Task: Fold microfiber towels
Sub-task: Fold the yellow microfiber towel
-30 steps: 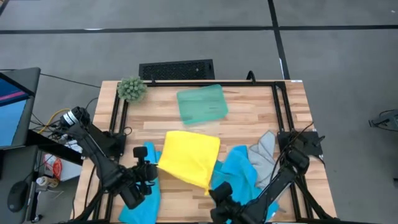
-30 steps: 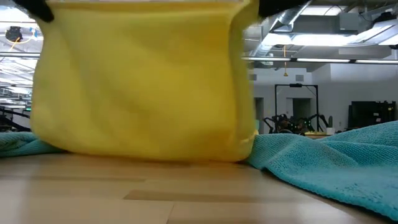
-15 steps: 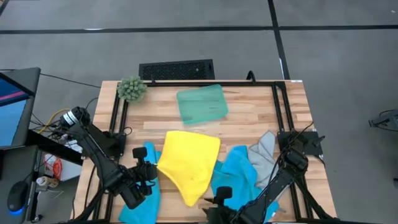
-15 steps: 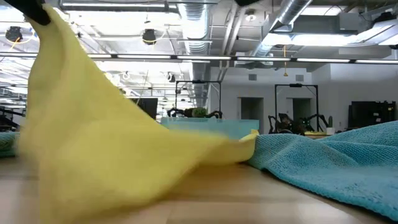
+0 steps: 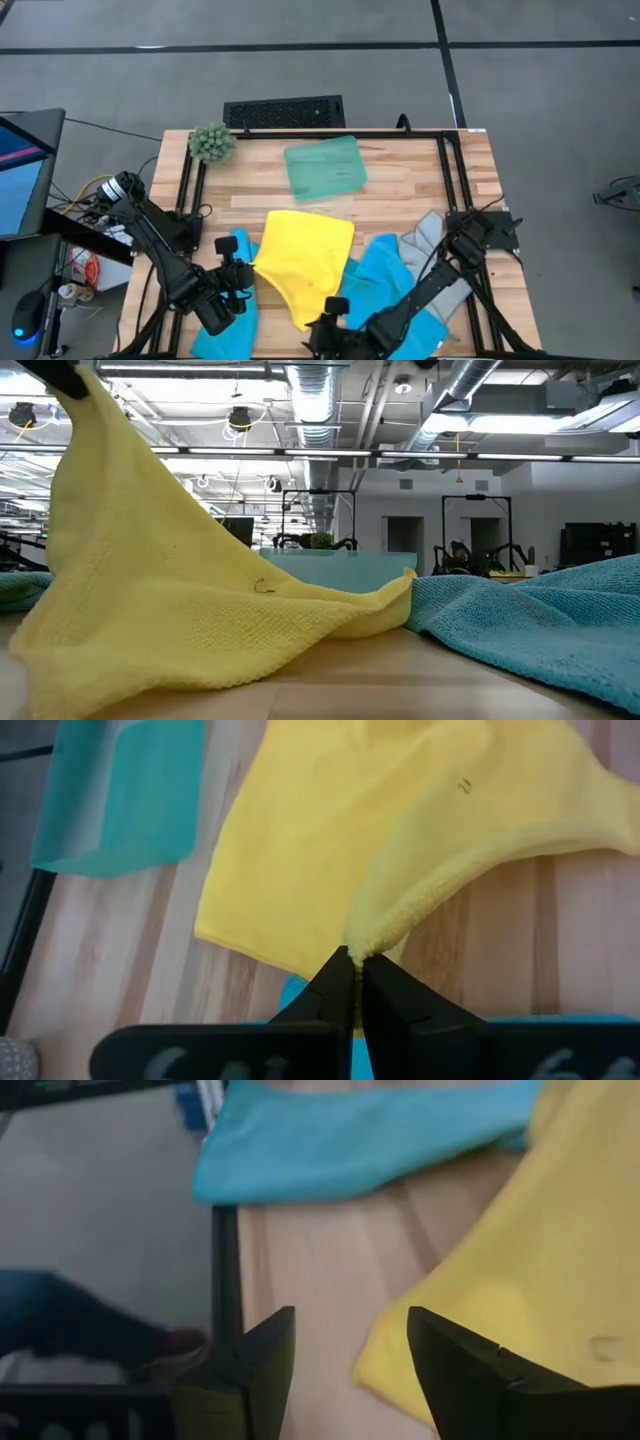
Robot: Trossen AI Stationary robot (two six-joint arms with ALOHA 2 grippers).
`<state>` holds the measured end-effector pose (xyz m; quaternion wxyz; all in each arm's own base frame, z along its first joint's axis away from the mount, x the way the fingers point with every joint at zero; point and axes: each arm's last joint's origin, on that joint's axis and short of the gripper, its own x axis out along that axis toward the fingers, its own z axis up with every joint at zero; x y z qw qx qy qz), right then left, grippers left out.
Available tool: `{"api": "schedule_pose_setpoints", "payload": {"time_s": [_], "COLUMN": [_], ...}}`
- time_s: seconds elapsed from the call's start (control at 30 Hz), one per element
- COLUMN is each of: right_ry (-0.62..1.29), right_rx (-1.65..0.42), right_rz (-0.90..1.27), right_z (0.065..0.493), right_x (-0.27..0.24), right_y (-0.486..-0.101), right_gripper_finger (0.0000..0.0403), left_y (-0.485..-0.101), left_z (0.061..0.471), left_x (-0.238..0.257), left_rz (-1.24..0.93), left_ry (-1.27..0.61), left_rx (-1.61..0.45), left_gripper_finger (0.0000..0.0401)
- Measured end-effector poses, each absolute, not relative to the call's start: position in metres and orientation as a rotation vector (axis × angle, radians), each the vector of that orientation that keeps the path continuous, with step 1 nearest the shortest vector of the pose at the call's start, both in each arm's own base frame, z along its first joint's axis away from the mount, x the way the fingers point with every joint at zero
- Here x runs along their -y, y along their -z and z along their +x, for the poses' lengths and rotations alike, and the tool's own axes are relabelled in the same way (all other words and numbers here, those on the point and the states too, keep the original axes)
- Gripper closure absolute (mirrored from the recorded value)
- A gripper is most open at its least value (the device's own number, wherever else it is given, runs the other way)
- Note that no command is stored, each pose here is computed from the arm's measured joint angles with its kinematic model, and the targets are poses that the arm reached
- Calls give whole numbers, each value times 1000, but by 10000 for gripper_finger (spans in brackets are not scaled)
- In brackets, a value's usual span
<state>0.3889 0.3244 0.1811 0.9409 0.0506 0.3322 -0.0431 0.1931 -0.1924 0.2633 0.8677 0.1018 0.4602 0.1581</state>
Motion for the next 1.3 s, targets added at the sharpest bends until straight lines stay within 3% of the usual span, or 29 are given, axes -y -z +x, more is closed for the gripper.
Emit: {"api": "schedule_pose_setpoints", "payload": {"time_s": [0.27,0.6,1.07,1.3], "right_ry": [11,4,15,22], "right_rx": [-760,-882,-976,-998], "right_rz": [150,59,21,19], "right_z": [405,420,429,428], "right_x": [-307,-311,-307,-306], "right_y": [-178,-124,-116,-114], "right_gripper_finger": [196,209,234,266], "left_y": [-263,-263,-264,-263], "left_z": [193,193,193,193], "left_x": [192,192,192,192], "left_rz": [210,214,222,221], "left_ry": [-329,-326,-331,-330], "left_rx": [-967,-968,-963,-964], "left_gripper_finger": [401,401,401,401]}}
